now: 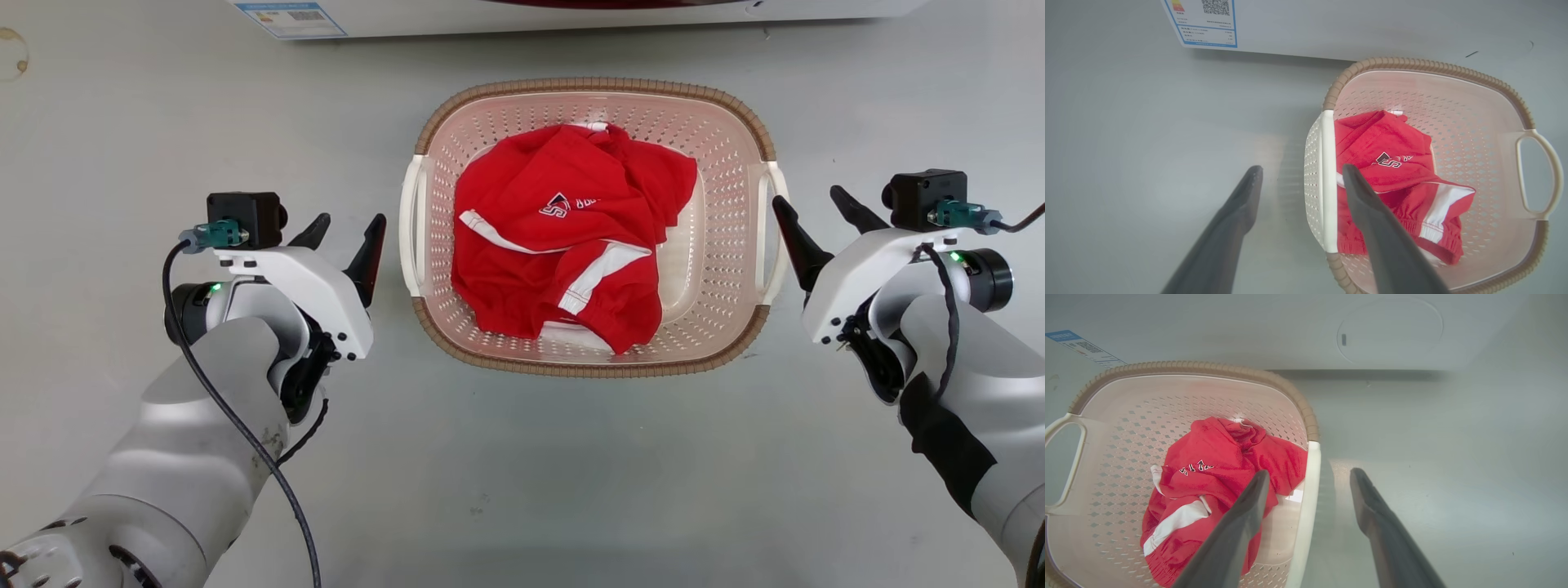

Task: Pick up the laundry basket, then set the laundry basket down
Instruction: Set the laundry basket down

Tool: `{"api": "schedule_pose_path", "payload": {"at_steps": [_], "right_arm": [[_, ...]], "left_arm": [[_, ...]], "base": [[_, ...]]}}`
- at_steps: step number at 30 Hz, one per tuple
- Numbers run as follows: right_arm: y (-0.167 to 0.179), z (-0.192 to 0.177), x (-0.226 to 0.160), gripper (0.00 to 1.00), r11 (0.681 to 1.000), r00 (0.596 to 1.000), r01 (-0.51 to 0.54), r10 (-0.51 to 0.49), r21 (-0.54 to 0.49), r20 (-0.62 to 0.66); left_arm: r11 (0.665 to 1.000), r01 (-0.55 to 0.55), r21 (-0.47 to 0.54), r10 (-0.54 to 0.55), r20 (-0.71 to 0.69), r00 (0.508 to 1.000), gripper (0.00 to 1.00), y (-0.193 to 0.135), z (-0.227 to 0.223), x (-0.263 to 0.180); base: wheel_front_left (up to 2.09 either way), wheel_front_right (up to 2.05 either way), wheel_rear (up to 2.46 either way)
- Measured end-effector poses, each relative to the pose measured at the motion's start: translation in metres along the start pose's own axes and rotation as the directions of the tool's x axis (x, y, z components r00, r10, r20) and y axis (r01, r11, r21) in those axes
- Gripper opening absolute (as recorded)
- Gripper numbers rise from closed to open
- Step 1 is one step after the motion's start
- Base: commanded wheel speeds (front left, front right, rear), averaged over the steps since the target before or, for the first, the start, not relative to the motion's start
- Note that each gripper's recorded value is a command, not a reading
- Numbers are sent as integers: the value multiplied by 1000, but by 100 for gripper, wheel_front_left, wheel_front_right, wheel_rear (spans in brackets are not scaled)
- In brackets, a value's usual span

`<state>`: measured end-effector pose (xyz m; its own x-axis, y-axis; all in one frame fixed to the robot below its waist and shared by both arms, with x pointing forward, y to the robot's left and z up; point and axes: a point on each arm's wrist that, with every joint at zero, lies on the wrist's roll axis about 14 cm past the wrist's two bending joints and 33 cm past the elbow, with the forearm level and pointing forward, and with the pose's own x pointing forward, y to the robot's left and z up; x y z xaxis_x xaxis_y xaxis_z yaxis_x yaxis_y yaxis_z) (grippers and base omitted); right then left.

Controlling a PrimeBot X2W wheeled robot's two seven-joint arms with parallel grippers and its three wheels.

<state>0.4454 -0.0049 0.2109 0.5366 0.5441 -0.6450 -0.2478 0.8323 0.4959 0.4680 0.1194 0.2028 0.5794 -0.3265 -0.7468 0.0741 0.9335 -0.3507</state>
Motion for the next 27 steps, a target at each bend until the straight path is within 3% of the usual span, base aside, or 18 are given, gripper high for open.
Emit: {"api": "schedule_pose_path", "payload": {"at_steps": [19, 27], "right_arm": [[38, 14, -41, 100, 999, 999, -29, 30, -39, 42], [51, 19, -59, 100, 998, 998, -33, 36, -49, 60]], "left_arm": [[999, -33, 29, 32, 34, 999, 100, -4, 8, -57], [997, -81, -17, 81, 39, 996, 100, 4, 6, -83]], "base": [[0, 0, 0], [0, 0, 0]]}}
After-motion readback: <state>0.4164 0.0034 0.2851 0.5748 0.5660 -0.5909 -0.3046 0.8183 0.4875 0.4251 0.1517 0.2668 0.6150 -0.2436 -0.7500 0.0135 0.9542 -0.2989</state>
